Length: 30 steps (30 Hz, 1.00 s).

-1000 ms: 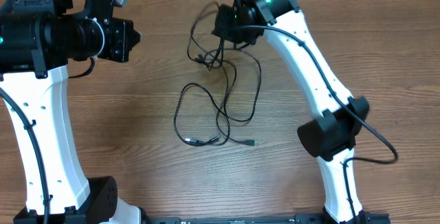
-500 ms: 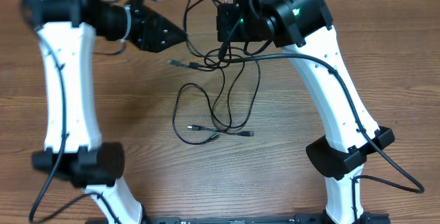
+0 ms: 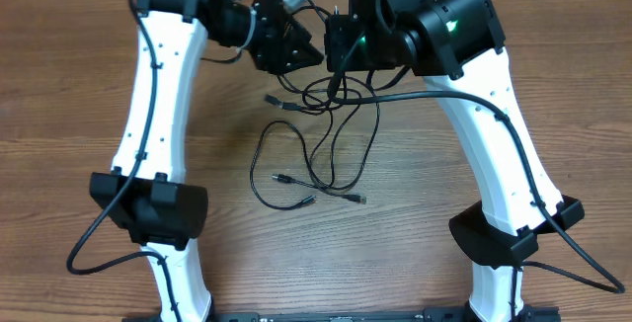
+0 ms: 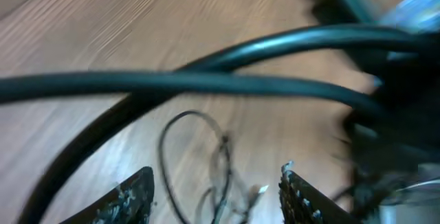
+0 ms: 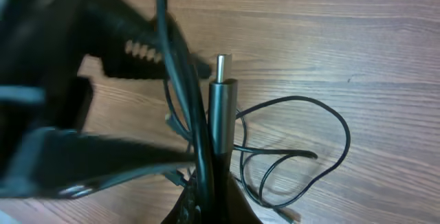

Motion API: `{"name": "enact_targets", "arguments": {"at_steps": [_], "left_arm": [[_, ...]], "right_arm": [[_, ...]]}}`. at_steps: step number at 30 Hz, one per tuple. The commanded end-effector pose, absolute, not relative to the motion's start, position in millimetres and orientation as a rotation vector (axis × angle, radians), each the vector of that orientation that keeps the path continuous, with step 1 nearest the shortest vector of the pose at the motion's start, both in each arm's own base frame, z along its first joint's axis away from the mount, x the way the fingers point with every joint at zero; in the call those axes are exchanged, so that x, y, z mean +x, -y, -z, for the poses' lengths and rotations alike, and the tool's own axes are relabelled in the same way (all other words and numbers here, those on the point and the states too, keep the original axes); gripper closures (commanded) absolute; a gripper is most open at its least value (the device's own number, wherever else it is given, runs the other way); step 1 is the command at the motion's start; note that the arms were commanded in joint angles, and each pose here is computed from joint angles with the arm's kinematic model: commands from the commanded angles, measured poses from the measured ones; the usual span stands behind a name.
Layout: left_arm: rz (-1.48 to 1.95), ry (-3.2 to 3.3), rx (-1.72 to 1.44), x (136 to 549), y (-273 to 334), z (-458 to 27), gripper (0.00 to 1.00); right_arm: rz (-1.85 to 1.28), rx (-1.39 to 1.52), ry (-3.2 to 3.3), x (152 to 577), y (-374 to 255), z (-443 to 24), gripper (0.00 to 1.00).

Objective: Untangle cables

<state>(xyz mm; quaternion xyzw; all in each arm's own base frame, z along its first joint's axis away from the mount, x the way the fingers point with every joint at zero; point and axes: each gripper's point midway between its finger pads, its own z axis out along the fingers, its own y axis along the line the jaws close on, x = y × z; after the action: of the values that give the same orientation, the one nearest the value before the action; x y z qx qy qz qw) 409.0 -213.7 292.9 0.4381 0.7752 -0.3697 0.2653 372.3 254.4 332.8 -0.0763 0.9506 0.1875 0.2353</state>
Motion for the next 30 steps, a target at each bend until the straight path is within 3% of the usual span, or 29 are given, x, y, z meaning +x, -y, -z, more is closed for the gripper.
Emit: {"name": "enact_targets", "arguments": {"at_steps": [1, 18, 30], "left_arm": [[0.710, -2.215, 1.213, 422.3, 207.7, -273.3, 0.41], [0.582, -2.001, 1.190, 374.9, 197.2, -376.2, 0.30], [0.468, -2.092, 1.172, 413.2, 188.9, -339.6, 0.37]], "right_arm": [[-0.550, -0.245, -2.538, 365.3, -251.6, -357.0, 0.96], [-0.518, -0.202, -2.506, 377.8, -242.8, -360.6, 0.96], [-0.576, -0.264, -2.567, 359.4, -249.9, -354.4, 0.96]]}}
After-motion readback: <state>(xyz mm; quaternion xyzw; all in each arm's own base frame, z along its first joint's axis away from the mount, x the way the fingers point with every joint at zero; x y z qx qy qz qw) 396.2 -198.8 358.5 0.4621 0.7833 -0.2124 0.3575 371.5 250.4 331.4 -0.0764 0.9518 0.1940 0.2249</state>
